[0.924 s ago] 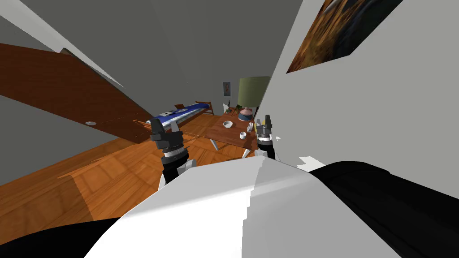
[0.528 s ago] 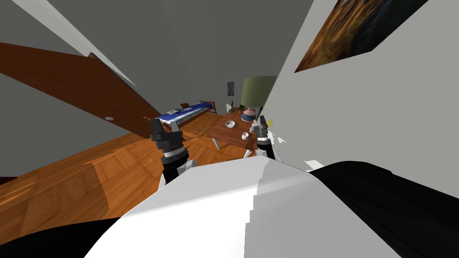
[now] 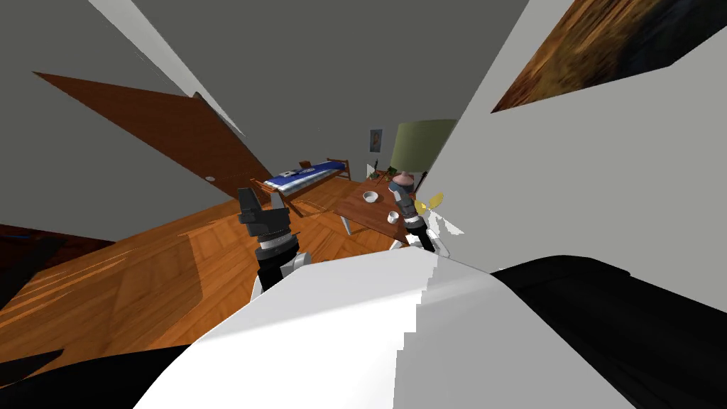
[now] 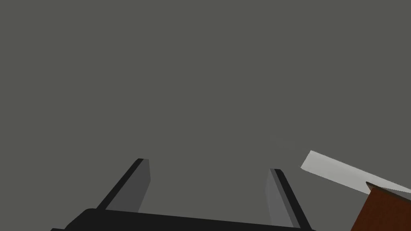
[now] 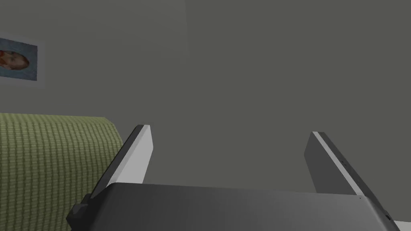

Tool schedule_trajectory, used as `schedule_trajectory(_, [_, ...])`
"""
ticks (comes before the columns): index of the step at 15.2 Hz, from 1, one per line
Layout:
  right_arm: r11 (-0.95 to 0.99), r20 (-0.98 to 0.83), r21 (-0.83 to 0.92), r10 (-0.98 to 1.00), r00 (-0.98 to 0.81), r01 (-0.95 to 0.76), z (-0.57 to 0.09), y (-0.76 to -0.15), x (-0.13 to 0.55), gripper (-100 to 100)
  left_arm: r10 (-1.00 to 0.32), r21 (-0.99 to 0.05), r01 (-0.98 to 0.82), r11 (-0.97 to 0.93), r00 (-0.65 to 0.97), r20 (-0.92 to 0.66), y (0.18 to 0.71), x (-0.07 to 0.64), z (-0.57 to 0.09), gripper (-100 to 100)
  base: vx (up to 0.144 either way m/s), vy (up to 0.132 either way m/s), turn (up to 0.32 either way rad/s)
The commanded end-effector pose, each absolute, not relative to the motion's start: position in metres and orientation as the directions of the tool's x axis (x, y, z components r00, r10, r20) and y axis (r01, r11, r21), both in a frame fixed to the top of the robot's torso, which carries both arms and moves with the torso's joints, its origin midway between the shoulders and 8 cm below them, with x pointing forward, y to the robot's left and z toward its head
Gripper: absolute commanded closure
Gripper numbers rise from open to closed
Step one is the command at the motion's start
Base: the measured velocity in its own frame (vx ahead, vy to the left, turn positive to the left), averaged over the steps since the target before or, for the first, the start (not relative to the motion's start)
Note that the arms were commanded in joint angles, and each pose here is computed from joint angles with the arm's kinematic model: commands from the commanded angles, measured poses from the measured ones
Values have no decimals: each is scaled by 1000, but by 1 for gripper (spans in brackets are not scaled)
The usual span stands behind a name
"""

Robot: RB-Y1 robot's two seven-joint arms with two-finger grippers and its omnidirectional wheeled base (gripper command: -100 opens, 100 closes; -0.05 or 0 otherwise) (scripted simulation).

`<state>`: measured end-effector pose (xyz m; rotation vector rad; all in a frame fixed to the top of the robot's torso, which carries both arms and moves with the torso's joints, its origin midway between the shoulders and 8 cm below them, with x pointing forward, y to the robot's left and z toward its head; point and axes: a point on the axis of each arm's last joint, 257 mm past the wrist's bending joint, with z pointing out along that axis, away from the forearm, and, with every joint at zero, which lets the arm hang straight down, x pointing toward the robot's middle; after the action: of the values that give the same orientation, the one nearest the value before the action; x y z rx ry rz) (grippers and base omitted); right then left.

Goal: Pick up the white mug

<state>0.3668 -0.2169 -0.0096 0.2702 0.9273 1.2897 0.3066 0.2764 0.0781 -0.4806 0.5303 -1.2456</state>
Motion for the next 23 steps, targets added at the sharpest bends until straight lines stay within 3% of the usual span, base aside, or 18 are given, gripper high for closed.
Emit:
schedule_trajectory(1, [328, -505, 623, 862, -45, -710, -18, -205, 372, -100, -966, -609, 752, 252, 231, -115, 276, 307, 78, 0, -17, -42, 298])
schedule_trajectory(23, [528, -907, 394, 353, -228, -752, -139, -176, 399, -100, -966, -609, 752, 252, 231, -115, 276, 307, 78, 0, -25, -51, 181])
